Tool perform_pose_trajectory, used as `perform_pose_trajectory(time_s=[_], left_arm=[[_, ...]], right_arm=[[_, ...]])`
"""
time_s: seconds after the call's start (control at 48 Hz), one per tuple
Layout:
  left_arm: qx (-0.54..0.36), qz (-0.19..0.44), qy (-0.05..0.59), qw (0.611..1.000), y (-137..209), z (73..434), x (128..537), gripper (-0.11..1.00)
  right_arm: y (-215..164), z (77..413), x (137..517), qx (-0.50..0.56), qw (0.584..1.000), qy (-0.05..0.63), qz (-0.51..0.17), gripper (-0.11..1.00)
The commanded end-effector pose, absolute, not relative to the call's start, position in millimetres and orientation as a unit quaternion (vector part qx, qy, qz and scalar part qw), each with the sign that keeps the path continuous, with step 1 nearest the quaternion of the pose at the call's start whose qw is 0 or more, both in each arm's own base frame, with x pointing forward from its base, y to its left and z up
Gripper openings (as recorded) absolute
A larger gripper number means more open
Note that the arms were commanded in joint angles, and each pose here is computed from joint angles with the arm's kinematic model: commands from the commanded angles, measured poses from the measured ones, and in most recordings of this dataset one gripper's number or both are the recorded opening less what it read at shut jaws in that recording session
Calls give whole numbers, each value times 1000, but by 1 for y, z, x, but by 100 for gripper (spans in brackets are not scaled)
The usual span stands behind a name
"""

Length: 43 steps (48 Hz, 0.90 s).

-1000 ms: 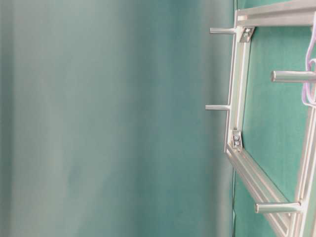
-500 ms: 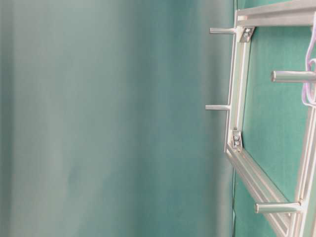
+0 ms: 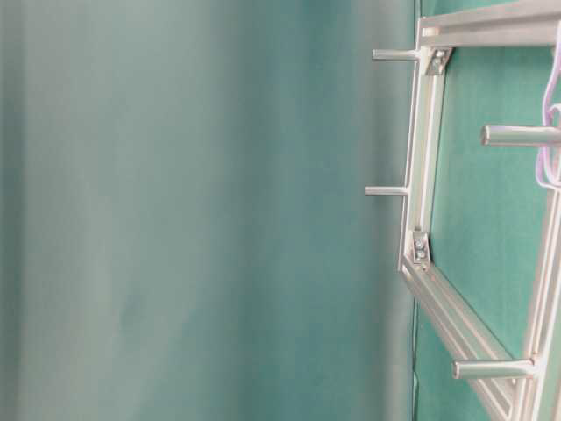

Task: Find the location of the shaft and insert the gear.
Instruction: 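Move the right gripper toward the blue gear, opening its fingers, then lower the right gripper over the blue gear hub and close on it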

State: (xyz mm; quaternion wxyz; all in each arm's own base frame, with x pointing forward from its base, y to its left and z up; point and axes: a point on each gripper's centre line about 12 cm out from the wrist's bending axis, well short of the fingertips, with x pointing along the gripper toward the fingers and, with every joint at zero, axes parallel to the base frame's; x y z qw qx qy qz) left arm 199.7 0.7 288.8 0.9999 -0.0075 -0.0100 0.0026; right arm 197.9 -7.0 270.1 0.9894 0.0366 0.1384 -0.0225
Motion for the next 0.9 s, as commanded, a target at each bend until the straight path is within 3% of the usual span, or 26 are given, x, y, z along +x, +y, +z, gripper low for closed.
perform_pose_trajectory(time_s=[0.0, 0.375, 0.875], left_arm=[[-9, 3, -20, 1000, 1, 298, 203, 3], [-6, 3, -16, 1000, 1, 296, 203, 4], [-6, 4, -13, 1000, 1, 296, 203, 3]], right_arm=[[-7, 280, 199, 47, 987, 152, -25, 91], [-8, 264, 185, 117, 947, 295, -55, 91], [-13, 233, 175, 150, 893, 409, -111, 91]])
